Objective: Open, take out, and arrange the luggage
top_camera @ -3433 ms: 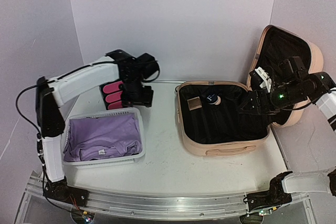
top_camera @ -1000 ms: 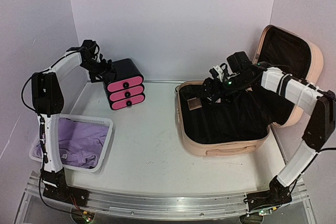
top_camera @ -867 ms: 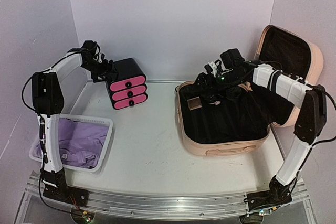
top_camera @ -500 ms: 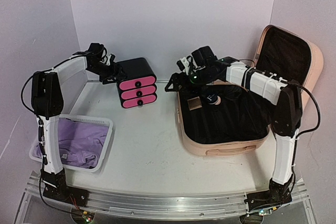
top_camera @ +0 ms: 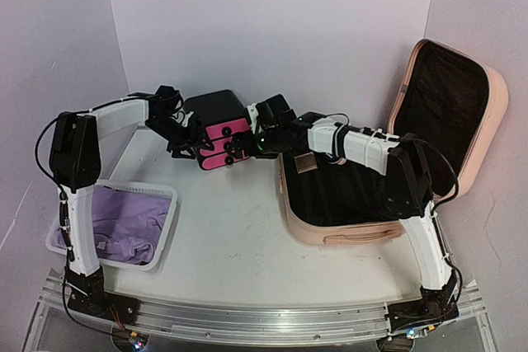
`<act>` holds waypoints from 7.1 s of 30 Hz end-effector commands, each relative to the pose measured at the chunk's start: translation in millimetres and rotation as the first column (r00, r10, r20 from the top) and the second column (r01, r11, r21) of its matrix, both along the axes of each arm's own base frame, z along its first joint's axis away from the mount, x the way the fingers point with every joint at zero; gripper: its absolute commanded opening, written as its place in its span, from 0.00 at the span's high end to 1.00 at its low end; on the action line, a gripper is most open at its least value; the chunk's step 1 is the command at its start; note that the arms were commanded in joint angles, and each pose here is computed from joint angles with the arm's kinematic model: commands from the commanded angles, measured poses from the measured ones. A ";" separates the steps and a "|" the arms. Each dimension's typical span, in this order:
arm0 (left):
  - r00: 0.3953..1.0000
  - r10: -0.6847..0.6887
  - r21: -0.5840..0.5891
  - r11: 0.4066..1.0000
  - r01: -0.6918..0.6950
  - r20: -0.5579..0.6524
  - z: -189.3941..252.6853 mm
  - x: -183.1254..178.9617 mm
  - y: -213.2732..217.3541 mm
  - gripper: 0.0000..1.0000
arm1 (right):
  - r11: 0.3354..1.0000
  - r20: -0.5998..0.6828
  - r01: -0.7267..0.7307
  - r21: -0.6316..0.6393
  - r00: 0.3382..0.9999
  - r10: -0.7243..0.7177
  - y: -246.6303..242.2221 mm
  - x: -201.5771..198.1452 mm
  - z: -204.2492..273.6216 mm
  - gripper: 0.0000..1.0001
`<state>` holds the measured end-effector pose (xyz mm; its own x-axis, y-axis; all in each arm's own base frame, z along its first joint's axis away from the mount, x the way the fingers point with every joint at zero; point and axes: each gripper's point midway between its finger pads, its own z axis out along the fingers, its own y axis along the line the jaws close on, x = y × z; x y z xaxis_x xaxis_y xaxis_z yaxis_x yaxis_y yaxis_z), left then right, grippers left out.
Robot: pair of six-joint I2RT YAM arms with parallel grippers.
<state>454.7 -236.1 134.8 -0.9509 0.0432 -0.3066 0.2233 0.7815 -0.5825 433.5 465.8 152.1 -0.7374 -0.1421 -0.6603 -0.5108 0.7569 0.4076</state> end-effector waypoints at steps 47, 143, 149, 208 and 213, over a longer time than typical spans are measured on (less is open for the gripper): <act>0.931 0.116 -0.115 0.990 -0.081 0.345 178.7 -50.0 61.4 0.04 | 0.960 0.209 0.004 0.279 0.976 -0.065 61.5 21.6 70.8 1.00; 0.895 0.253 -0.151 0.966 -0.211 0.368 193.4 24.6 74.5 0.04 | 0.949 0.288 -0.143 0.282 0.956 0.058 -13.2 -131.3 131.0 1.00; 0.905 0.237 -0.144 0.970 -0.198 0.352 183.3 20.9 72.2 0.04 | 0.957 0.243 -0.115 0.266 0.969 0.049 -25.2 -141.1 112.3 1.00; 0.972 0.096 0.038 0.994 -0.106 0.216 82.9 22.6 47.3 0.12 | 0.981 0.278 -0.060 0.186 0.961 0.006 25.7 -89.5 53.2 0.81; 0.959 0.098 0.006 0.995 -0.103 0.268 115.6 22.5 45.3 0.11 | 0.982 0.274 -0.047 0.182 0.962 -0.005 17.4 -94.1 55.4 0.77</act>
